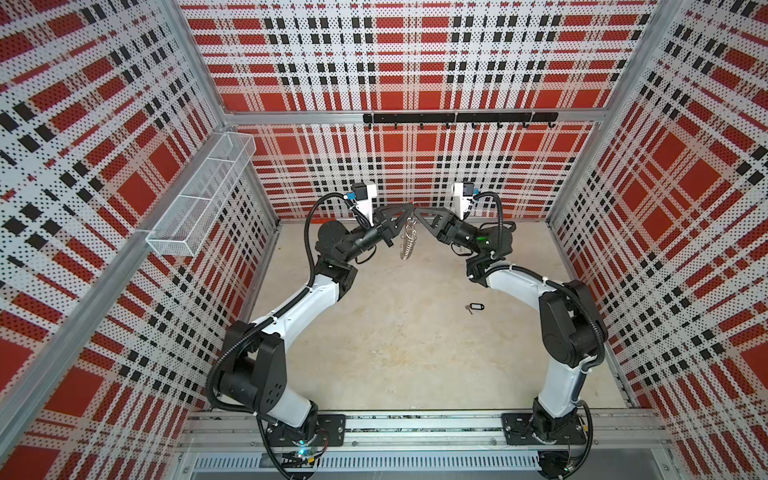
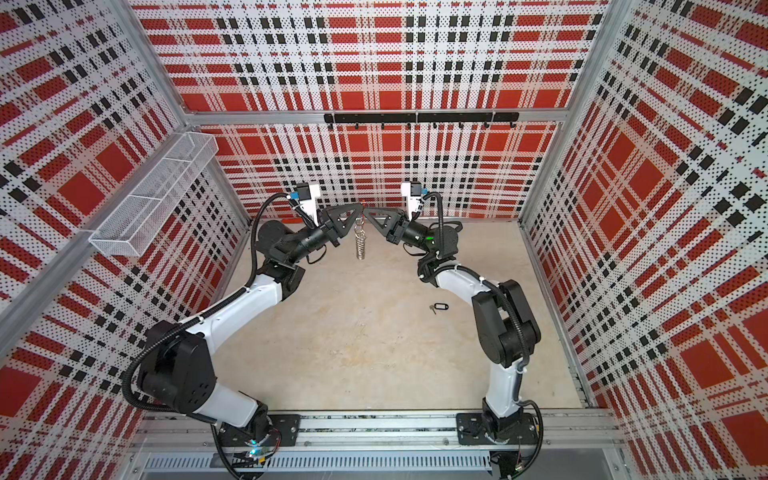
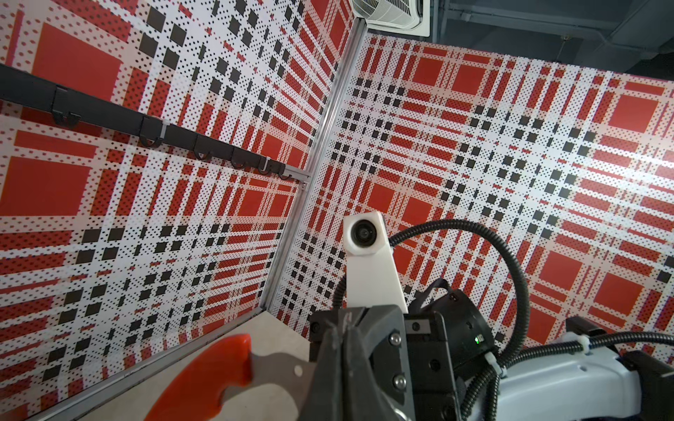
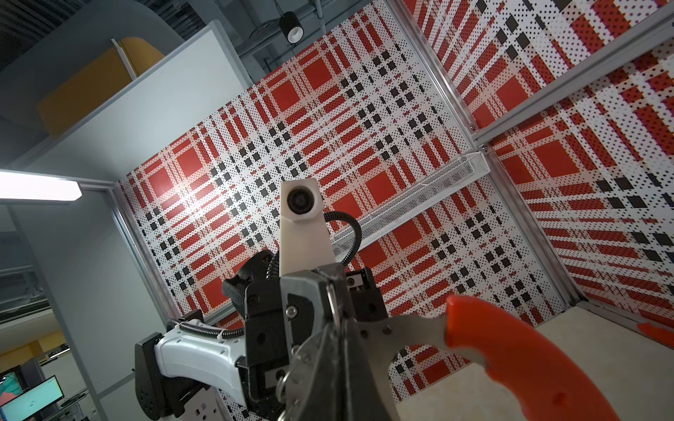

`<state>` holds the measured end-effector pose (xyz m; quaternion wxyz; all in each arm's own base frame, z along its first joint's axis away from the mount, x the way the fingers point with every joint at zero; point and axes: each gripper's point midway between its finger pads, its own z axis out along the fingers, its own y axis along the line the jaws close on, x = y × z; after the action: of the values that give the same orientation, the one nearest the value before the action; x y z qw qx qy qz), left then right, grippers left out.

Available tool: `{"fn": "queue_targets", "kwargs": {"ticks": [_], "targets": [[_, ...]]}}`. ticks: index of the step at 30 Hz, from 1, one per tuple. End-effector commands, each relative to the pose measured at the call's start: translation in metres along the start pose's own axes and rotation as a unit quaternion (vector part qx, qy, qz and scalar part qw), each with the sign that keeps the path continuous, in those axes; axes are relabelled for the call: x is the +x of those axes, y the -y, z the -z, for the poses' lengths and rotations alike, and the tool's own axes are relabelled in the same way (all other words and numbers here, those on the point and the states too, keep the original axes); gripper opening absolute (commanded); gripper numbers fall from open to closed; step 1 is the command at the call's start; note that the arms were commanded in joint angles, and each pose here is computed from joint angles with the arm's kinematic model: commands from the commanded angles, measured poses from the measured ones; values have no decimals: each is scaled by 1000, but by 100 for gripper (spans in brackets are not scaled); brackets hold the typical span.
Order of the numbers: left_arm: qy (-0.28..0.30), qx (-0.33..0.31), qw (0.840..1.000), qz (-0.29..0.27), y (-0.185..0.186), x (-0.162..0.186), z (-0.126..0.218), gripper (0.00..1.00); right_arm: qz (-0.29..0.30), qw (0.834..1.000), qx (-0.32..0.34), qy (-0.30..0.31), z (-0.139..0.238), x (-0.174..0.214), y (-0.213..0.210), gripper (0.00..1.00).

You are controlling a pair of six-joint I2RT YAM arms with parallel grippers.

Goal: Put the keys on the keyring

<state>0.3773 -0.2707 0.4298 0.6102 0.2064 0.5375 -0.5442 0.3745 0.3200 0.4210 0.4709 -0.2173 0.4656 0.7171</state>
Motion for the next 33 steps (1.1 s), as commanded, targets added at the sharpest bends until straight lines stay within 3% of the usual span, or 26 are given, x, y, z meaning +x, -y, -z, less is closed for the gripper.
{"fn": "queue_targets", "kwargs": {"ticks": [1, 4, 6, 8, 9, 12, 17, 33], "targets": [[-6, 31, 999, -12, 13, -2, -5, 0, 26, 999, -34, 5, -9, -10, -22, 0], [-11, 31, 999, -25, 15, -3, -5, 0, 28, 999, -20, -4, -8, -7, -19, 3], [-22, 26, 999, -37, 14, -4, -6, 0, 36, 999, 12, -17, -3, -6, -10, 27], [-36, 23, 998, -43, 12, -5, -6, 0, 50, 997, 44, -31, 6, -7, -2, 39], [-44, 24, 998, -45, 12, -5, -6, 0, 58, 996, 60, -41, 12, -8, 1, 41], [-72, 30, 996, -45, 10, -4, -6, 0, 79, 990, 91, -68, 26, -12, 8, 42], [-90, 44, 994, -41, 13, -8, -6, 0, 92, 986, 86, -107, 27, -12, 7, 38], [-98, 58, 993, -32, 18, -7, -12, 0, 88, 990, 38, -101, 20, -20, -12, 34]]}}
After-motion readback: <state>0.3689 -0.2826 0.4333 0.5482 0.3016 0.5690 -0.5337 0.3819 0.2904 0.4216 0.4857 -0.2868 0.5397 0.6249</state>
